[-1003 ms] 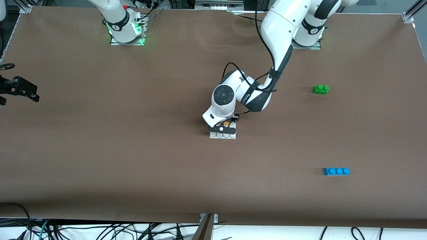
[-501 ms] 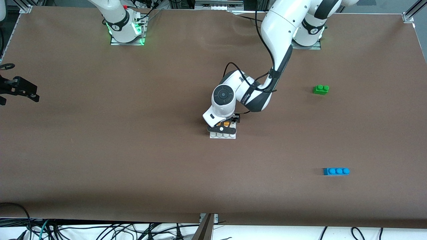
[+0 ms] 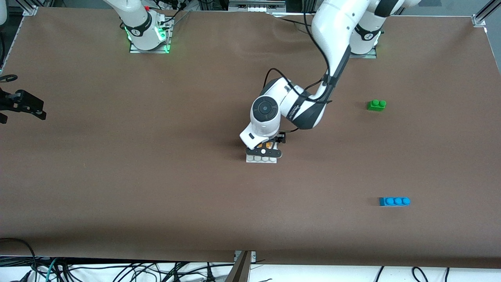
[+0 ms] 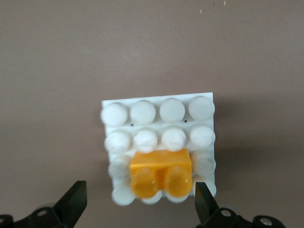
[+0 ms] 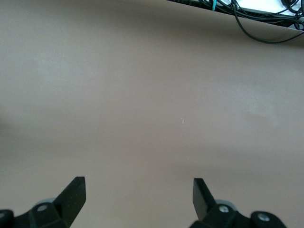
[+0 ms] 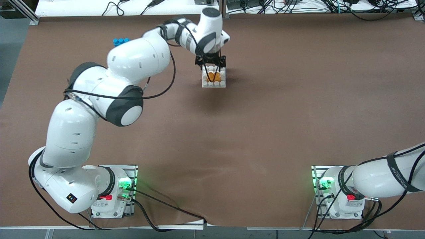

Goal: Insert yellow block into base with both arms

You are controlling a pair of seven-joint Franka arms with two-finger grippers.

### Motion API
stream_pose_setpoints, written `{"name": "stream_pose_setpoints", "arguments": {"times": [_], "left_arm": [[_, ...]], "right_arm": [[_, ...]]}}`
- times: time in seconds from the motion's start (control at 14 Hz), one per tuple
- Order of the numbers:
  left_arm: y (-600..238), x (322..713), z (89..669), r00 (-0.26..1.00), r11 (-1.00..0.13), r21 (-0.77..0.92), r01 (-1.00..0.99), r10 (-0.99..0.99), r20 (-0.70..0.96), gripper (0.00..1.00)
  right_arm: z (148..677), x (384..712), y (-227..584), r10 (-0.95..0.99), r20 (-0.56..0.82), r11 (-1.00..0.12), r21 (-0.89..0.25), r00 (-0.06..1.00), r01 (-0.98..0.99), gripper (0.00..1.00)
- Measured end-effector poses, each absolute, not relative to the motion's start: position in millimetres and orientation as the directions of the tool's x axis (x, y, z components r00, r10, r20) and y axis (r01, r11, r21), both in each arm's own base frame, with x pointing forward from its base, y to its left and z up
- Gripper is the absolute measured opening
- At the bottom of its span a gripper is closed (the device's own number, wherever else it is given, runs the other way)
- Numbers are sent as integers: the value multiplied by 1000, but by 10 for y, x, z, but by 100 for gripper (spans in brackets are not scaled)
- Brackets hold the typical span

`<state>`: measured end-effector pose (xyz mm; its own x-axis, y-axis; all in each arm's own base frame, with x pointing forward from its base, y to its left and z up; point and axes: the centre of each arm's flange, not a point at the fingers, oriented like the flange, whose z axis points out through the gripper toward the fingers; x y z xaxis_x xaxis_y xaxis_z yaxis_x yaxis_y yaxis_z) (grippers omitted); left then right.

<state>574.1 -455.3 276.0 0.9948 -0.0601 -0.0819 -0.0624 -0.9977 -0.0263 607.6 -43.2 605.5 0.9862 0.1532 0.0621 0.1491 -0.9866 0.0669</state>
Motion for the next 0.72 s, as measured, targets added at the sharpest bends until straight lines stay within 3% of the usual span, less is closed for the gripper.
{"name": "stream_pose_setpoints", "arguments": {"times": [0.36,0.72], "left_arm": [[-3358,6291,4326,994,-994,22,109,109,-6,100],[-2201,6373,5227,978,-978,21,206,206,-15,100]], "right_arm": [[6045,6078,-444,151,60,-987,67,987,147,100],[6039,6079,-444,151,59,-987,67,987,147,100]]}}
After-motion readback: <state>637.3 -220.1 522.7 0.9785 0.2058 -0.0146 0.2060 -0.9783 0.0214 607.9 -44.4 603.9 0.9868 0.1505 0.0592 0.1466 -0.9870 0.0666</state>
